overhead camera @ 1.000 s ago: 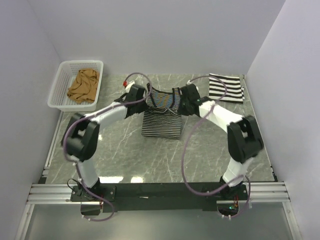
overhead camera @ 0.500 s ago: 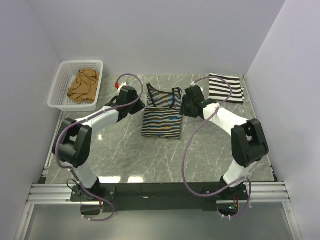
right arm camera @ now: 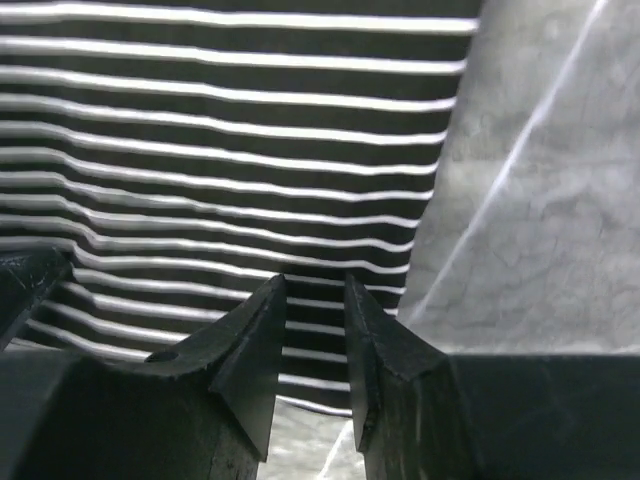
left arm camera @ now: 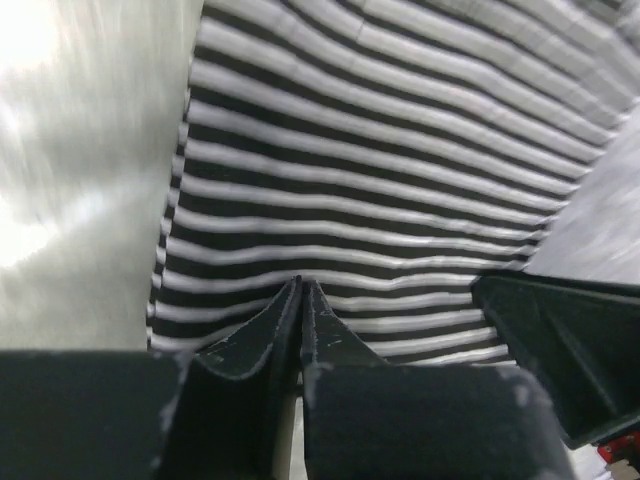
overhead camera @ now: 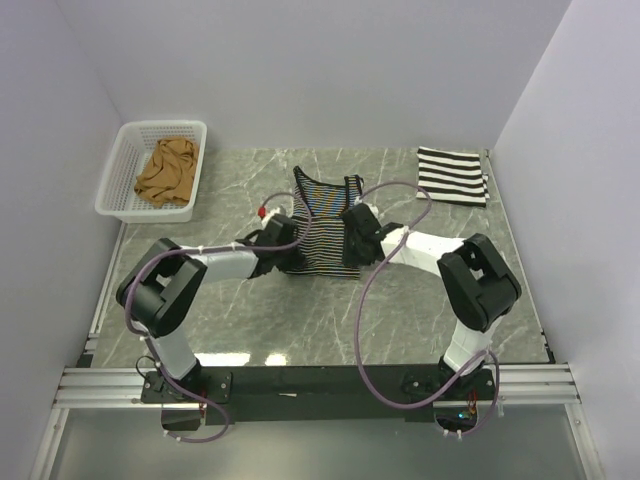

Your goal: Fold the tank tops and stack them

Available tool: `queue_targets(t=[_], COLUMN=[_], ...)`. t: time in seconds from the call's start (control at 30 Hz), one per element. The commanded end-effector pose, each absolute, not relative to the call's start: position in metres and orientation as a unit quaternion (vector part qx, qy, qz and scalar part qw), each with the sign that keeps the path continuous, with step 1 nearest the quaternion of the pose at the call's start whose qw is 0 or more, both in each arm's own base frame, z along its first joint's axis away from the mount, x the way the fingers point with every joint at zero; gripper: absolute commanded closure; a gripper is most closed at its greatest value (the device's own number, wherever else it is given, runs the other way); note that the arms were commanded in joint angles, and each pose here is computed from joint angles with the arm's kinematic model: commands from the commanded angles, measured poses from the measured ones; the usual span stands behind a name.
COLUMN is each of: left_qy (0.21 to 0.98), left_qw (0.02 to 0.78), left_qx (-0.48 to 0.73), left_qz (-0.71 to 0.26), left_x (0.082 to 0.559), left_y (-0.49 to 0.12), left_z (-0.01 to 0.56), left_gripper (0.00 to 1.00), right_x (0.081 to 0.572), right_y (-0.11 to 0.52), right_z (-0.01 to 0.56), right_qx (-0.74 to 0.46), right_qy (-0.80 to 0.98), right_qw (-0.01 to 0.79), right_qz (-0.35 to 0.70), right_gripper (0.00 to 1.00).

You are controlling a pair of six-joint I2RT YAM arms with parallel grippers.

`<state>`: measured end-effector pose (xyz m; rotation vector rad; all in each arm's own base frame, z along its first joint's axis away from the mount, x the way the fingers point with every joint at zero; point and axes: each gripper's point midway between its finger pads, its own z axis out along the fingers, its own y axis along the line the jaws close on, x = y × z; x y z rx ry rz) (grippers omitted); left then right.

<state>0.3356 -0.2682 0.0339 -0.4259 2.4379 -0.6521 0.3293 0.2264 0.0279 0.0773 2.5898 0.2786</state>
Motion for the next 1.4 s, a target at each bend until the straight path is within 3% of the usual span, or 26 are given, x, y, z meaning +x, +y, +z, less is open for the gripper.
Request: queue_targets(t=[0.0, 0.27, 0.43, 0.53, 0.67, 0.73, 1.03, 1.17, 1.37], left_qy=[0.915, 0.929, 0.935, 0.93, 0.91, 0.896, 0.845, 0.867, 0.882], left_qw=[0.285, 0.239, 0.22, 0.225, 0.289, 0.322, 0.409, 0.386, 0.366], left_qx=[-0.165, -0.183, -0.167, -0.173, -0.181, -0.205, -0.305, -0.287, -0.271], left_qz=[-0.233, -0.216, -0.222, -0.232, -0.237, -0.227, -0.159, -0.128, -0.117], left_x=[0.313, 0.224, 0.165, 0.155, 0.179, 0.206, 0.322, 0.362, 0.405], left_y=[-0.274, -0.261, -0.259, -0.256, -0.246, -0.235, -0.15, -0.155, -0.174], left_z=[0.025, 0.006, 0.016, 0.034, 0.08, 0.103, 0.134, 0.108, 0.086], left_gripper=[0.92, 0.95, 0.92, 0.86, 0.74, 0.73, 0.86, 1.0, 1.0], right_x=[0.31, 0.226, 0.169, 0.152, 0.156, 0.163, 0.207, 0.223, 0.228], right_y=[0.232, 0.213, 0.212, 0.216, 0.222, 0.227, 0.237, 0.241, 0.245], right_z=[0.021, 0.003, 0.007, 0.019, 0.044, 0.064, 0.101, 0.1, 0.088], right_qx=[0.03, 0.009, 0.004, 0.001, 0.001, 0.003, 0.003, 0.0, 0.001], right_qy=[0.958, 0.965, 0.964, 0.96, 0.95, 0.943, 0.929, 0.93, 0.934], right_qw=[0.263, 0.236, 0.223, 0.225, 0.248, 0.267, 0.321, 0.323, 0.309], right_qz=[0.112, 0.113, 0.143, 0.164, 0.19, 0.201, 0.184, 0.175, 0.178], right_gripper=[0.63, 0.64, 0.64, 0.62, 0.58, 0.56, 0.56, 0.57, 0.57])
